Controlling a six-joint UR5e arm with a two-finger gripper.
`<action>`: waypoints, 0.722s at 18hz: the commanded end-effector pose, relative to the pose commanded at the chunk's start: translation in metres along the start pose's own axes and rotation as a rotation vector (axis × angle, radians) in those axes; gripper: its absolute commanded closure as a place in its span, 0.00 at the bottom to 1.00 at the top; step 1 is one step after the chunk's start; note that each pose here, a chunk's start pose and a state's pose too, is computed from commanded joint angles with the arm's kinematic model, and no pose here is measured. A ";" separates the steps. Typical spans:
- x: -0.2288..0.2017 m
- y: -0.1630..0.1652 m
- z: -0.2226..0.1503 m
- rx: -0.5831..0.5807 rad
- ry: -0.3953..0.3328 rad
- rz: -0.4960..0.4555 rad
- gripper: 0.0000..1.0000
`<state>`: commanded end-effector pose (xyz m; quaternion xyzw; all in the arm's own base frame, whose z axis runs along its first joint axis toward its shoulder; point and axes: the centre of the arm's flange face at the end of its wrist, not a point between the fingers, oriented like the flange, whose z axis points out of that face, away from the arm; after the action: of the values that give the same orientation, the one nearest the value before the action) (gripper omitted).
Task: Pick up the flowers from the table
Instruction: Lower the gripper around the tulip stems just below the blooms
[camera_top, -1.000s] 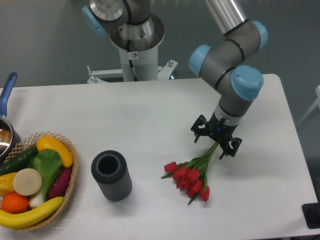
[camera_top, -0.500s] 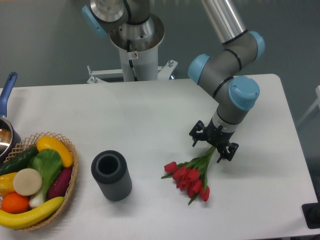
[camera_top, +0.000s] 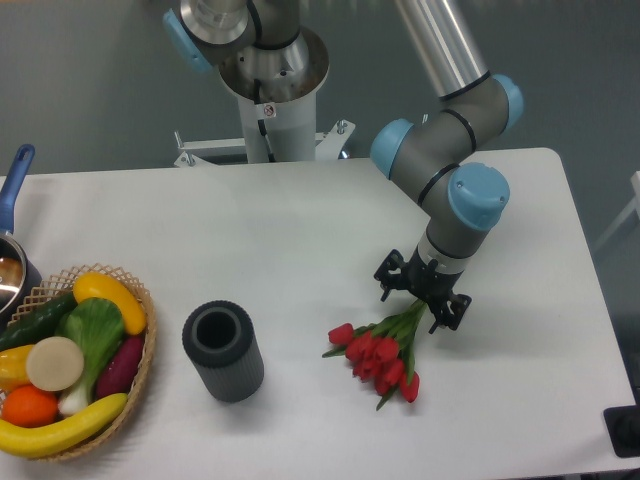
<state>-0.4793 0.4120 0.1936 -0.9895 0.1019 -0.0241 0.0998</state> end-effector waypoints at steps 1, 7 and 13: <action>0.001 -0.001 0.001 -0.003 0.001 0.001 0.00; 0.007 -0.005 0.013 -0.009 0.023 0.008 0.00; 0.012 -0.007 0.016 -0.010 0.025 0.009 0.38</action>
<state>-0.4649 0.4190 0.1793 -0.9891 0.1076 -0.0356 0.0938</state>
